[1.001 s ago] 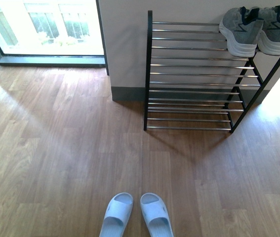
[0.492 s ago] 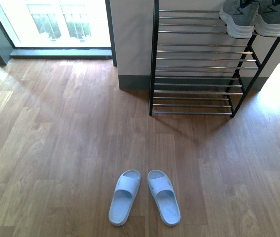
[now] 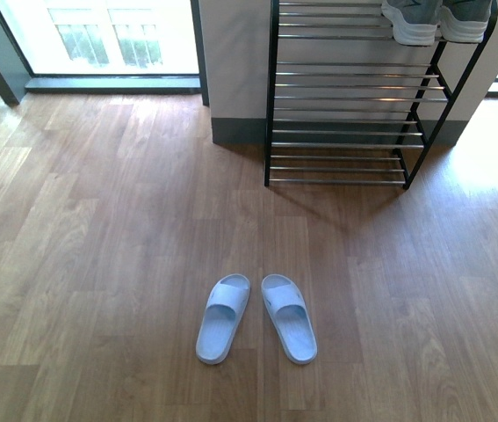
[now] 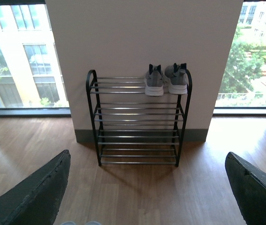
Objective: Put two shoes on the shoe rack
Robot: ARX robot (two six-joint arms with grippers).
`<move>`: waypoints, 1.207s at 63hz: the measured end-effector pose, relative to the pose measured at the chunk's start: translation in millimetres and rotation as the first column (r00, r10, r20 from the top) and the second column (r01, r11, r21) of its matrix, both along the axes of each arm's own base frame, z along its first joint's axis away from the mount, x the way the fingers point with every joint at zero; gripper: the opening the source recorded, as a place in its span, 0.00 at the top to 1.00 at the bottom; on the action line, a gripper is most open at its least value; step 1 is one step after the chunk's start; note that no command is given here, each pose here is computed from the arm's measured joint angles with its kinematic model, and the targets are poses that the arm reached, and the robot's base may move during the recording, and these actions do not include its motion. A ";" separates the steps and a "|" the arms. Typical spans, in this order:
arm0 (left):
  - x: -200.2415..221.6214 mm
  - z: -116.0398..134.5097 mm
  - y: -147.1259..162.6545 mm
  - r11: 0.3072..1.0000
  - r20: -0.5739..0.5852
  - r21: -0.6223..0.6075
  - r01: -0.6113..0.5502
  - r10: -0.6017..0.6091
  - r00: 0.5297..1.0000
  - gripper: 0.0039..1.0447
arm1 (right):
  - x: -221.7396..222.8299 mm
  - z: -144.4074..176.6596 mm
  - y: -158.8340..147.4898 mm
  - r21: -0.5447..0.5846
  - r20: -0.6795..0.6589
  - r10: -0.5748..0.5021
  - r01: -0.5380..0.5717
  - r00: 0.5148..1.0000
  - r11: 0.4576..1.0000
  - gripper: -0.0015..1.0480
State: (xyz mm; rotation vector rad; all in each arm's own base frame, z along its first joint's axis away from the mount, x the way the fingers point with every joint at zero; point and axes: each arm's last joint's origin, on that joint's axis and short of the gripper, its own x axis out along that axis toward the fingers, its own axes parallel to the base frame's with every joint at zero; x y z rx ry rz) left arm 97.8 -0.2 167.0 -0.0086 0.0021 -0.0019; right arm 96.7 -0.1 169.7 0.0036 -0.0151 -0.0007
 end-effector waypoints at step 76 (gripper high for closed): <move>0.0 0.1 0.0 1.000 0.000 0.001 0.000 0.000 1.000 0.09 | 0.0 0.0 0.0 0.000 0.000 0.000 0.000 1.000 1.000 0.09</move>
